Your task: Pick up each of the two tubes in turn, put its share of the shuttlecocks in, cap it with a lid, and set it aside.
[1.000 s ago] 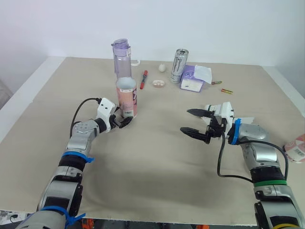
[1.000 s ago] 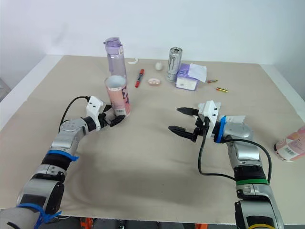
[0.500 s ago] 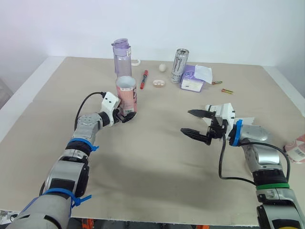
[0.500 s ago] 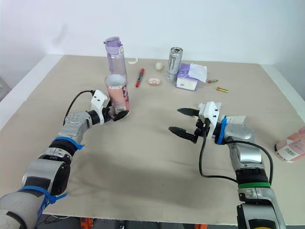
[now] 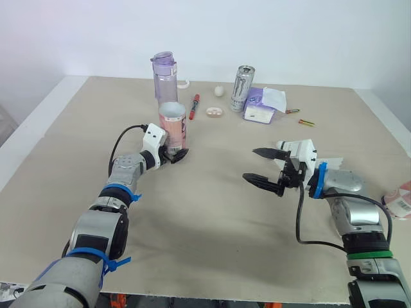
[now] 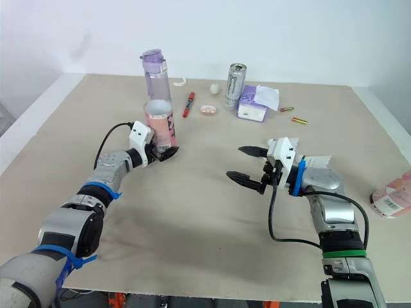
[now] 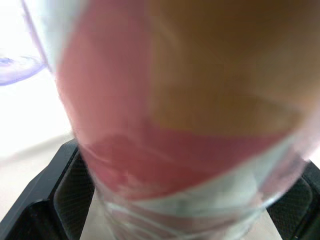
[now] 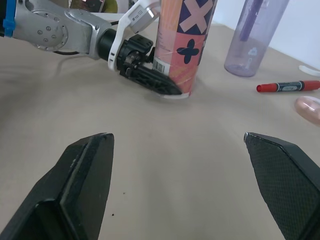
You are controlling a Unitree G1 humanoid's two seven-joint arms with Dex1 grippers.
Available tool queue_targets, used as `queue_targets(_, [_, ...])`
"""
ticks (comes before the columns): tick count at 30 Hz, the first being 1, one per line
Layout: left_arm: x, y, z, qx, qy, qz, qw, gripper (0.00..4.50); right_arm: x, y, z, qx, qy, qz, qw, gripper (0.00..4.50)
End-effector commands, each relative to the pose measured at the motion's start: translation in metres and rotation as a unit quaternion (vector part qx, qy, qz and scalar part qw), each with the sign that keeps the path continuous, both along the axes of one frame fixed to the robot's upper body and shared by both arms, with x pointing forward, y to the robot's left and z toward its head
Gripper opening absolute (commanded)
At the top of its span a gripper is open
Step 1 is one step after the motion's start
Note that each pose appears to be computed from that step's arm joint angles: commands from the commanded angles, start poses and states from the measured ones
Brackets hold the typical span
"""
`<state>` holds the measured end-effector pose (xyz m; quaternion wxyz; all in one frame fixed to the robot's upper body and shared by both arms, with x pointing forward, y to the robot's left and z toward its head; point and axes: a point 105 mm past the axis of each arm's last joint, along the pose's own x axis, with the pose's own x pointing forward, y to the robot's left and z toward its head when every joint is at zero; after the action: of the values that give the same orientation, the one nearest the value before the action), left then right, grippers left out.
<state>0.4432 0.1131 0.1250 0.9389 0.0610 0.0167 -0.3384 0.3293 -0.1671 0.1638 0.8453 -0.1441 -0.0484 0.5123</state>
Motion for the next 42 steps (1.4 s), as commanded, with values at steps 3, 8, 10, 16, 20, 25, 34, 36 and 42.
queue_targets(3, [0.003,-0.004,0.018,0.01,-0.037,-0.011,0.999,4.5,-0.001,-0.004,0.02,0.008,-0.035,-0.004,0.999,4.46])
queue_targets(8, [0.001,-0.003,0.011,0.018,-0.031,-0.016,0.999,4.5,-0.002,-0.003,0.018,0.008,-0.033,-0.005,0.999,4.46])
queue_targets(10, [0.0,-0.001,0.009,0.019,-0.029,-0.015,0.999,3.61,-0.002,-0.003,0.018,0.009,-0.032,-0.005,0.999,4.5])
queue_targets(16, [0.001,0.006,0.01,0.015,-0.035,0.002,0.999,2.76,-0.001,-0.001,0.018,0.009,-0.032,-0.003,0.999,4.5])
queue_targets(20, [0.0,0.01,0.015,0.02,-0.051,-0.004,0.998,2.76,-0.002,0.0,0.019,0.008,-0.034,0.0,0.999,4.5])
queue_targets(25, [-0.019,-0.002,0.021,0.057,-0.099,-0.097,0.989,2.76,-0.016,0.001,0.028,0.024,-0.048,0.009,0.999,4.5])
queue_targets(34, [-0.092,-0.026,0.012,0.145,-0.098,-0.291,0.94,2.76,-0.059,0.018,0.02,0.0,-0.032,0.077,0.997,4.5])
queue_targets(36, [-0.11,-0.034,0.011,0.166,-0.078,-0.328,0.927,2.76,-0.07,0.023,0.019,-0.002,-0.023,0.101,0.995,4.5])
queue_targets(42, [-0.14,-0.047,0.006,0.214,-0.021,-0.38,0.9,2.76,-0.079,0.03,0.018,-0.004,-0.012,0.125,0.992,4.5])
